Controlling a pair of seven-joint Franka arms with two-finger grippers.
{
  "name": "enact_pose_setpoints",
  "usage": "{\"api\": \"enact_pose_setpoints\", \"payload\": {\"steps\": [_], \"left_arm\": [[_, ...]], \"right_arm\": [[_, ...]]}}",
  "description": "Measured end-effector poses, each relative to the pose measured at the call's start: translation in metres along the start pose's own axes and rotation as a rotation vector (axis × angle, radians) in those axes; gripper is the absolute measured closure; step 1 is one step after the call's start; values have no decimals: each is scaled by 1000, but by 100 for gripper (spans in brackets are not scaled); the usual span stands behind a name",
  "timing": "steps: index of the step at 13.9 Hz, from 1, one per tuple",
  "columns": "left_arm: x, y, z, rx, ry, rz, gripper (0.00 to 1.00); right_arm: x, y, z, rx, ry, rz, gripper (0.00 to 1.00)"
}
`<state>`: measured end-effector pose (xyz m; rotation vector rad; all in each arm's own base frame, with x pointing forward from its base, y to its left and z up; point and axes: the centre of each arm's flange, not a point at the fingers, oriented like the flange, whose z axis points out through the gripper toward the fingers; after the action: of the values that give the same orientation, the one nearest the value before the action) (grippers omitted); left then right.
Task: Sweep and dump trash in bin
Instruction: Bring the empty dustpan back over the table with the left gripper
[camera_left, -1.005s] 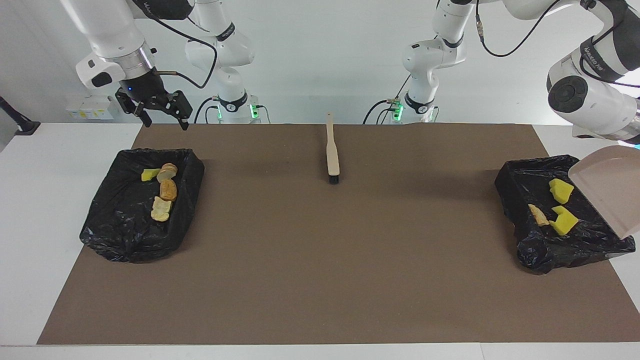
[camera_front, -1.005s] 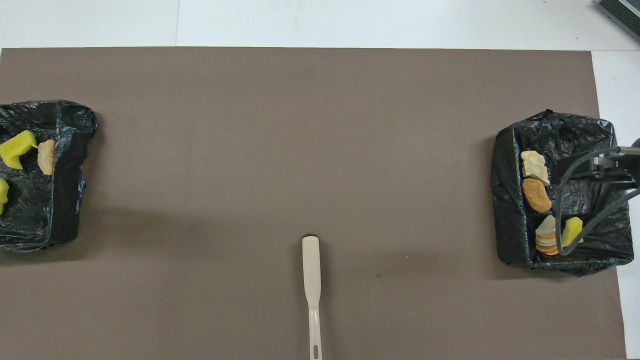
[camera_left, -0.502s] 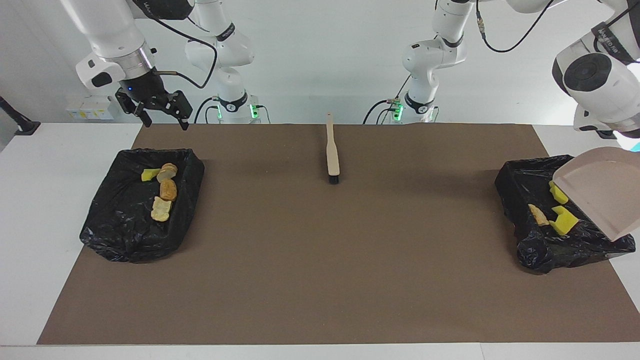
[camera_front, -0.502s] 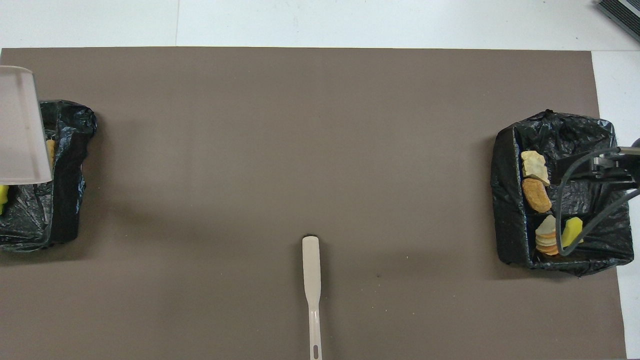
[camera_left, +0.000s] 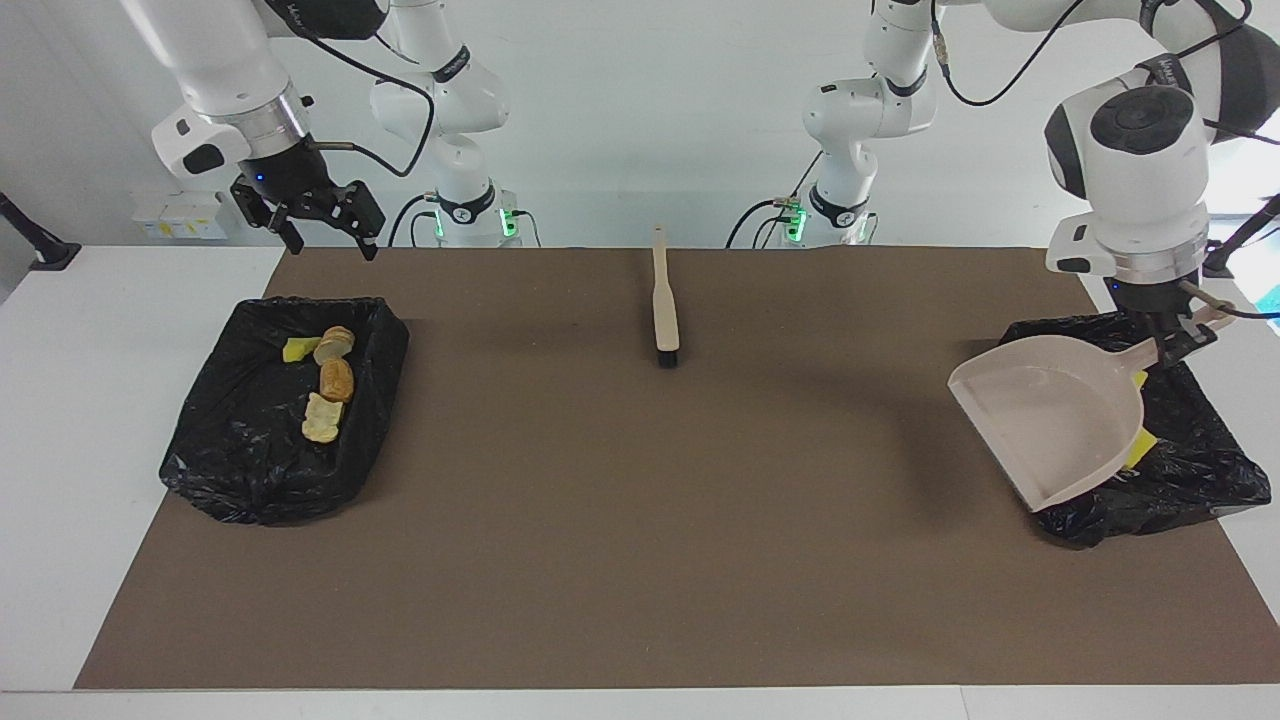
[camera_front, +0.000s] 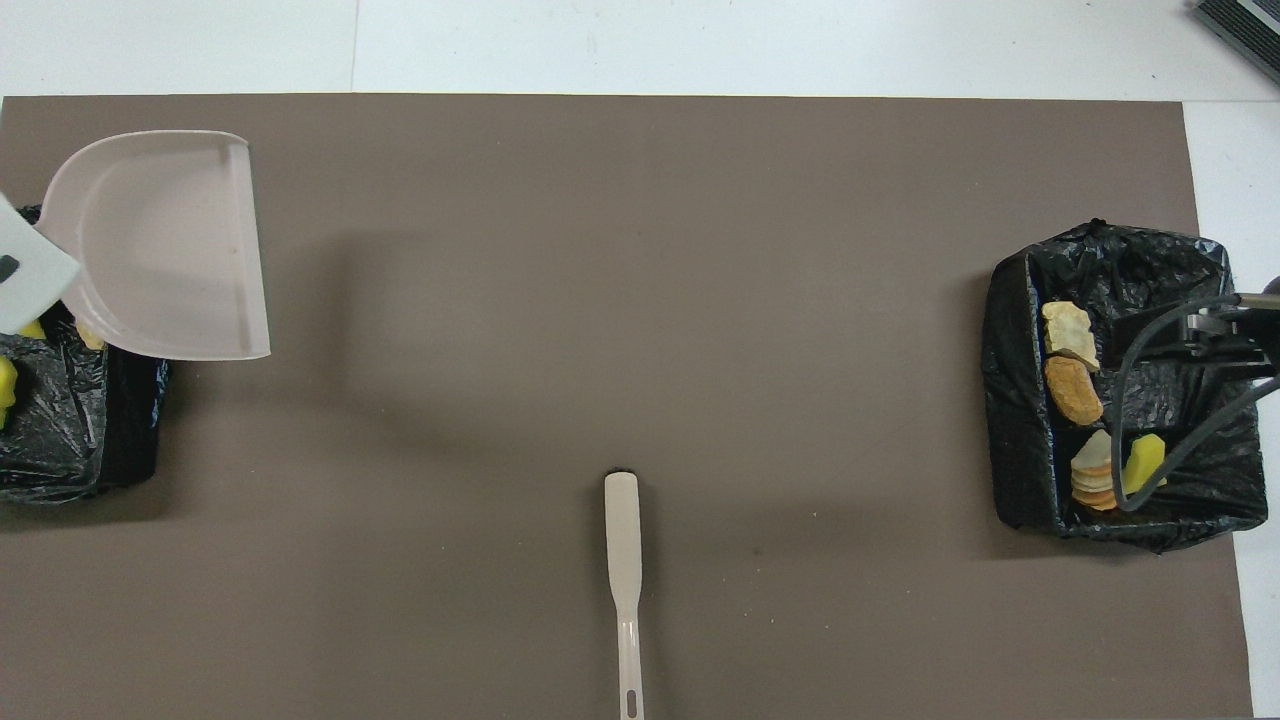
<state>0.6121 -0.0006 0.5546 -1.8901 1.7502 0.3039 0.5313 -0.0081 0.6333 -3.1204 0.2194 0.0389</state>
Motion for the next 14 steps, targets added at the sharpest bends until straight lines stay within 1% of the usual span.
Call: {"api": "enact_pose_setpoints", "payload": {"steps": [3, 6, 8, 9, 12, 14], "left_arm": [[56, 11, -5, -27, 80, -10, 69], [118, 25, -21, -35, 123, -49, 69], [156, 33, -25, -65, 165, -101, 69], [176, 38, -24, -90, 185, -150, 69], [240, 56, -24, -151, 205, -340, 69], [276, 70, -28, -227, 237, -478, 69]], "right_arm": [[0, 0, 0, 0, 0, 0, 0], [0, 0, 0, 0, 0, 0, 0], [0, 0, 0, 0, 0, 0, 0], [0, 0, 0, 0, 0, 0, 0], [0, 0, 0, 0, 0, 0, 0], [0, 0, 0, 0, 0, 0, 0]]}}
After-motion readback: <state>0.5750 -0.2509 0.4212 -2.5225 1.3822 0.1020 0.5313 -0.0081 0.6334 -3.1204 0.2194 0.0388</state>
